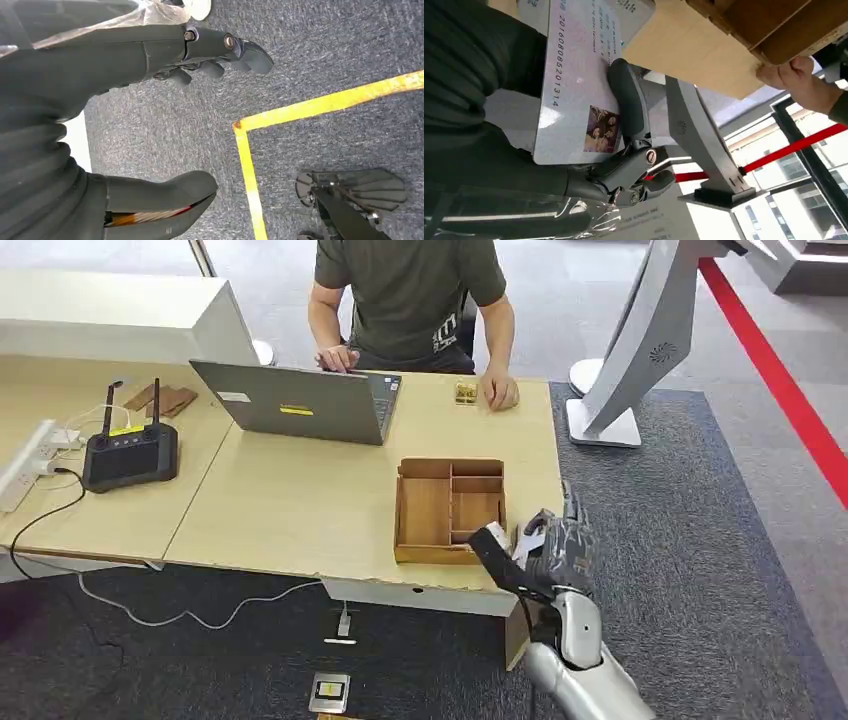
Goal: Pass the card to the sensor for recognition and then transmit it.
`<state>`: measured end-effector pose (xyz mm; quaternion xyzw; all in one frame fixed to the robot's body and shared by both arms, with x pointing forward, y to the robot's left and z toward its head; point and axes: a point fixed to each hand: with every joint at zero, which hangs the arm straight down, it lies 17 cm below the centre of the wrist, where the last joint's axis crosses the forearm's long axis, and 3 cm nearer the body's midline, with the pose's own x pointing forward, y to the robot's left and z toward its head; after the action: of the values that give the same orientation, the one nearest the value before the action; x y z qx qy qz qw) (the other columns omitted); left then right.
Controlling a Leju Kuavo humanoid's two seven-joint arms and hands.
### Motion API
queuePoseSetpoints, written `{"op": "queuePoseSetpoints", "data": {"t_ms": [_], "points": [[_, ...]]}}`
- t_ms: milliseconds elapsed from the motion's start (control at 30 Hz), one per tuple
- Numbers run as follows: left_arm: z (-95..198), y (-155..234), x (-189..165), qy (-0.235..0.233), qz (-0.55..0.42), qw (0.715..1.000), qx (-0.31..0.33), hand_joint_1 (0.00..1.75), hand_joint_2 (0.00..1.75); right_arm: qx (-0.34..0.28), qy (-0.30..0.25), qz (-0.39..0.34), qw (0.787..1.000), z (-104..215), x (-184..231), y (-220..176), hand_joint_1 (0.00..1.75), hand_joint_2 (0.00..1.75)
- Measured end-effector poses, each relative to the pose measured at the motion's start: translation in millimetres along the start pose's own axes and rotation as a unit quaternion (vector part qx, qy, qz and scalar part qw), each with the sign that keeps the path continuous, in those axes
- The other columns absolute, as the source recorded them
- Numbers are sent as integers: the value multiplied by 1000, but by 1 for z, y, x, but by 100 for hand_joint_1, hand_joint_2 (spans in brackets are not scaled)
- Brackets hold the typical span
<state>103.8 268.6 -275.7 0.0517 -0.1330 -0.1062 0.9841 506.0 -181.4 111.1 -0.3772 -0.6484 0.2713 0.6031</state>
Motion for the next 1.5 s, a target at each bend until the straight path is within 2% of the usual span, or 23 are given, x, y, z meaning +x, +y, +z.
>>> {"op": "queuePoseSetpoints", "data": {"t_ms": [367, 1033, 1500], "points": [[0, 0, 0, 0, 0, 1000, 0, 0, 175, 26, 41, 36, 998, 2, -33, 8, 175, 175], [0, -1, 1, -2, 1, 1000, -3, 0, 175, 66, 59, 59, 994, 7, -46, 32, 175, 175], [0, -2, 5, -4, 1, 1000, -8, 0, 175, 93, 94, 86, 987, 16, -65, 48, 175, 175]]}}
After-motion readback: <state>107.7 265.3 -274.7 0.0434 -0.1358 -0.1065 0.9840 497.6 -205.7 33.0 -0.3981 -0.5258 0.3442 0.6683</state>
